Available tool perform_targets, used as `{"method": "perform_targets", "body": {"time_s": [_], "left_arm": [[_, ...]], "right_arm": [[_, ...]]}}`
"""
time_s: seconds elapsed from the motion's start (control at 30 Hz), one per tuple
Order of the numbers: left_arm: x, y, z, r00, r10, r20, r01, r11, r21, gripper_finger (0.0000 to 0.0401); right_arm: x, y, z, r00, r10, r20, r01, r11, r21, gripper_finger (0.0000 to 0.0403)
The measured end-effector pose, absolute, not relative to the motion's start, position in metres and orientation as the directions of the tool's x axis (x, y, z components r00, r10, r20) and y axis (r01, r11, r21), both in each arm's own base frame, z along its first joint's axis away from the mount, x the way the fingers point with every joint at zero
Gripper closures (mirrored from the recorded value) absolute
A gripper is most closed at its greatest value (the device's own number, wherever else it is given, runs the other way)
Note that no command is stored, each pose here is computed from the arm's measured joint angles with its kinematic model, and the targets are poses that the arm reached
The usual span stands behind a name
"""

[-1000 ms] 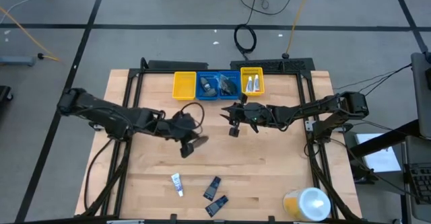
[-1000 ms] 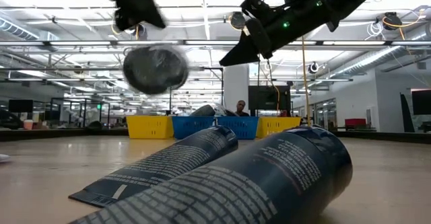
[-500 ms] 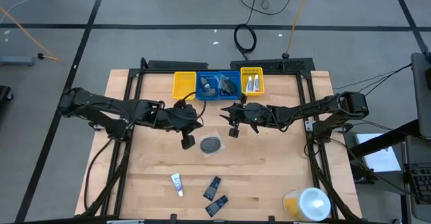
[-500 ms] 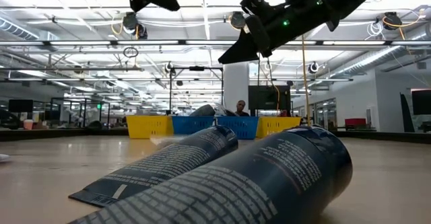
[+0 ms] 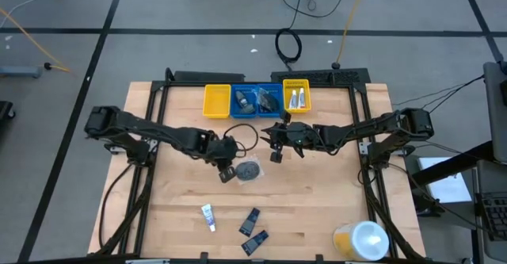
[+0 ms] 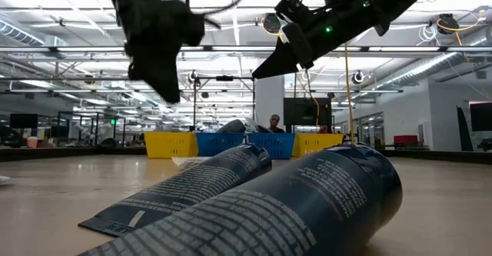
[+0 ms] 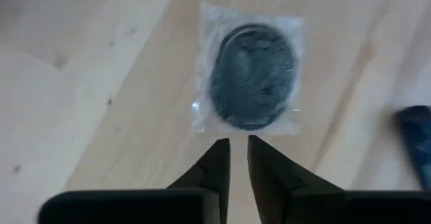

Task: Pick & Place Travel size toiletries
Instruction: Put the black hairbrush into the right blue bin

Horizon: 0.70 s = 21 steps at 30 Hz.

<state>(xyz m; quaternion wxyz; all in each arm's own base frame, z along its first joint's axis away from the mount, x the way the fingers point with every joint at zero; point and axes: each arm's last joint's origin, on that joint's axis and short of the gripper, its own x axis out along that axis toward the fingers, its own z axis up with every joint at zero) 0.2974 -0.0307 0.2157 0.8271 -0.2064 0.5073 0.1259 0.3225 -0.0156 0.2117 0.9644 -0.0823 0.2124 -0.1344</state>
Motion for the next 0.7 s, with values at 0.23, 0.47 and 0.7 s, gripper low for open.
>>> {"method": "perform_targets", "body": {"time_s": [0.23, 0.47, 0.7], "left_arm": [[0.297, -0.018, 0.173, 0.363, -0.069, -0.929, -0.473, 0.846, -0.247, 0.0307], [0.297, -0.006, 0.171, 0.372, -0.065, -0.926, -0.495, 0.830, -0.257, 0.0260], [0.299, 0.003, 0.172, 0.395, -0.099, -0.913, -0.485, 0.822, -0.299, 0.0220]], "right_arm": [[0.322, -0.012, 0.211, 0.873, -0.282, -0.397, 0.210, 0.953, -0.217, 0.0298], [0.322, -0.010, 0.210, 0.883, -0.238, -0.405, 0.168, 0.965, -0.200, 0.0298], [0.322, -0.010, 0.210, 0.881, -0.238, -0.410, 0.168, 0.965, -0.201, 0.0298]]}}
